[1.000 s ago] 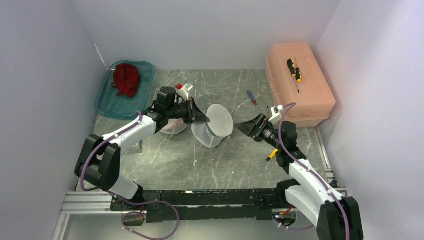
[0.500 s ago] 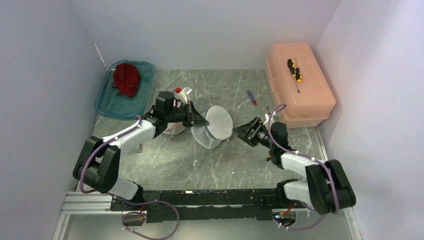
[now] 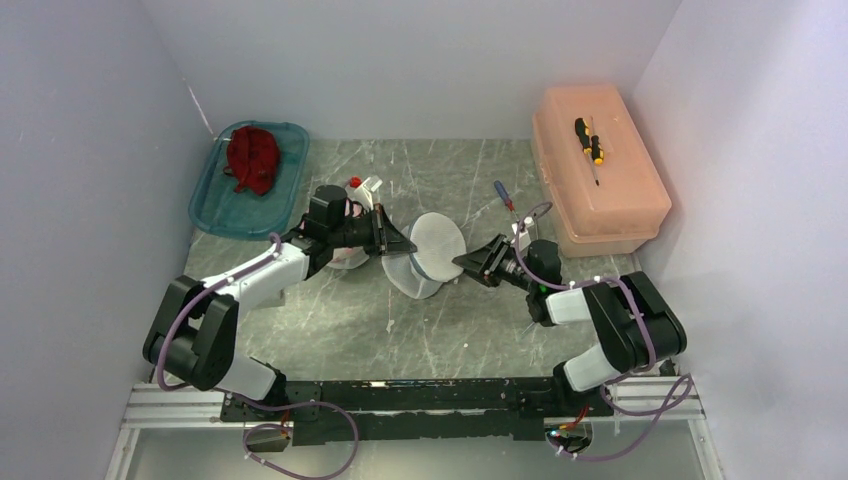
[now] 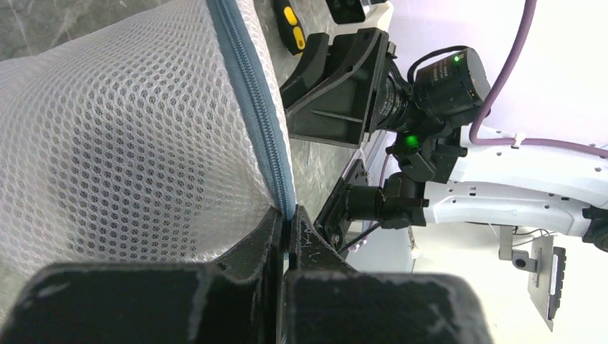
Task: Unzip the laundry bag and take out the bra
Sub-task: Unzip the laundry bag at the center of the board.
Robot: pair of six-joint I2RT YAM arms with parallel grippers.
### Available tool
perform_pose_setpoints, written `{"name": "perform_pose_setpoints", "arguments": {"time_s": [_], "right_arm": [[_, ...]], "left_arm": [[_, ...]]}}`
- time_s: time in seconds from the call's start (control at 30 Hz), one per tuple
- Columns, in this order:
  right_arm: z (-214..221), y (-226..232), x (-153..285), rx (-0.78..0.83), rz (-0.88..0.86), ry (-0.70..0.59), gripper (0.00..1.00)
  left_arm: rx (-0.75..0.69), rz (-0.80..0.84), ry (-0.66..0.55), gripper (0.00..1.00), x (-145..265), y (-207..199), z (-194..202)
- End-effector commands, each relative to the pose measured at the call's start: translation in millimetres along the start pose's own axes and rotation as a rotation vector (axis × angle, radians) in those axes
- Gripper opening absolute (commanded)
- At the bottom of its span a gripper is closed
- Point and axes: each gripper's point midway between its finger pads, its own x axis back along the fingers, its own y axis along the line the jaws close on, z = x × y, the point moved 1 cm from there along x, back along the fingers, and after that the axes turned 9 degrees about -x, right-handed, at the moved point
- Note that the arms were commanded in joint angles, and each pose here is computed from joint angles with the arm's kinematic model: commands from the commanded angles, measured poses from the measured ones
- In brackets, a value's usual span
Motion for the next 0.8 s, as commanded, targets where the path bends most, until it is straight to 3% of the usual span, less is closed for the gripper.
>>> {"name": "perform_pose_setpoints", "arguments": {"time_s": [0.0,0.17,0.27,0.4,0.5,0.57,0.77], "right_arm": [[-3,41,-3,0.088,-0.150,0.003,0.33],[0,63,12,0.178,-0.168,-0.016,0.00],[3,71,26,0.284,-0.092,-0.064,0.00],[1,78,45,0.366,0.019,-0.160,0.00],[-3,72,53,0.320,0.053,-0.221,0.00],[-6,67,56,0.269,0.059,-0.261,0.00],[-8,60,60,0.112,0.018,-0.349,0.00]], "left_arm": [[-0.048,0.040,-0.029,0.03,7,-16,-8],[-0.081,0.000,-0.034,0.03,10,-16,-14],[-0.094,-0.032,-0.037,0.09,11,-15,-19],[-0.114,-0.044,-0.046,0.53,8,-17,-32],[-0.104,-0.079,-0.080,0.72,7,-18,-42],[-0.076,-0.125,-0.122,0.92,7,-16,-42],[0.149,-0.255,-0.215,0.94,2,-9,3]]}}
